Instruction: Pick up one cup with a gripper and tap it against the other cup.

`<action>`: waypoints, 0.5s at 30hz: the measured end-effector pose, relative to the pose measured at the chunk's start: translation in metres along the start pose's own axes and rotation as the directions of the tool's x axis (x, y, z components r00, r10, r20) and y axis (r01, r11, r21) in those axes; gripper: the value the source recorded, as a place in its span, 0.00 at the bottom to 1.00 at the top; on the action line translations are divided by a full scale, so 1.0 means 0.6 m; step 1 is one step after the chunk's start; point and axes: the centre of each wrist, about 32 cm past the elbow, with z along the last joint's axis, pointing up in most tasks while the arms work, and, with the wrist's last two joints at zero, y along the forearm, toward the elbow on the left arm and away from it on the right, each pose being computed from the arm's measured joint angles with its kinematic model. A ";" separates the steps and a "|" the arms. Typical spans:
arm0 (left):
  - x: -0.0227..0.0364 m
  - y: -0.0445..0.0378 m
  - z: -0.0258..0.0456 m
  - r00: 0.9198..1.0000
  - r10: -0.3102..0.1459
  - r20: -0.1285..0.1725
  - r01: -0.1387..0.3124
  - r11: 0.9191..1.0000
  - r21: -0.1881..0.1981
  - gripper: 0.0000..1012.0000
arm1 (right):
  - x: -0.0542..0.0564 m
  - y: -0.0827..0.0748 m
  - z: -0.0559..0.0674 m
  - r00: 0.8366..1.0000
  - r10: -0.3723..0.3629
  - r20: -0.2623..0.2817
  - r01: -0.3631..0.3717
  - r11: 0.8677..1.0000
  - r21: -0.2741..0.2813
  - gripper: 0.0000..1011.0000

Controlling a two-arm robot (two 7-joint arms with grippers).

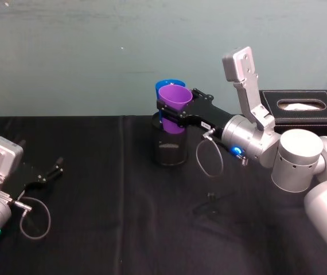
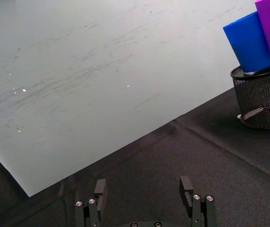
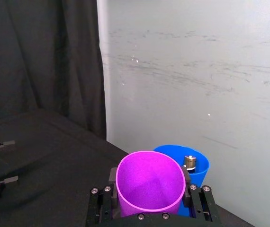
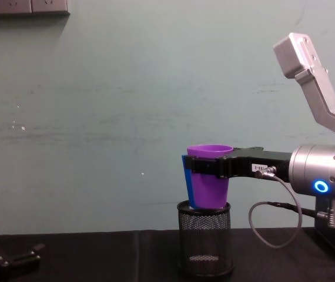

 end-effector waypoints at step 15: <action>0.0000 0.000 0.000 1.000 0.000 0.000 0.000 1.000 0.000 0.99 | 0.000 0.000 0.000 1.000 0.000 0.000 0.000 1.000 0.000 0.73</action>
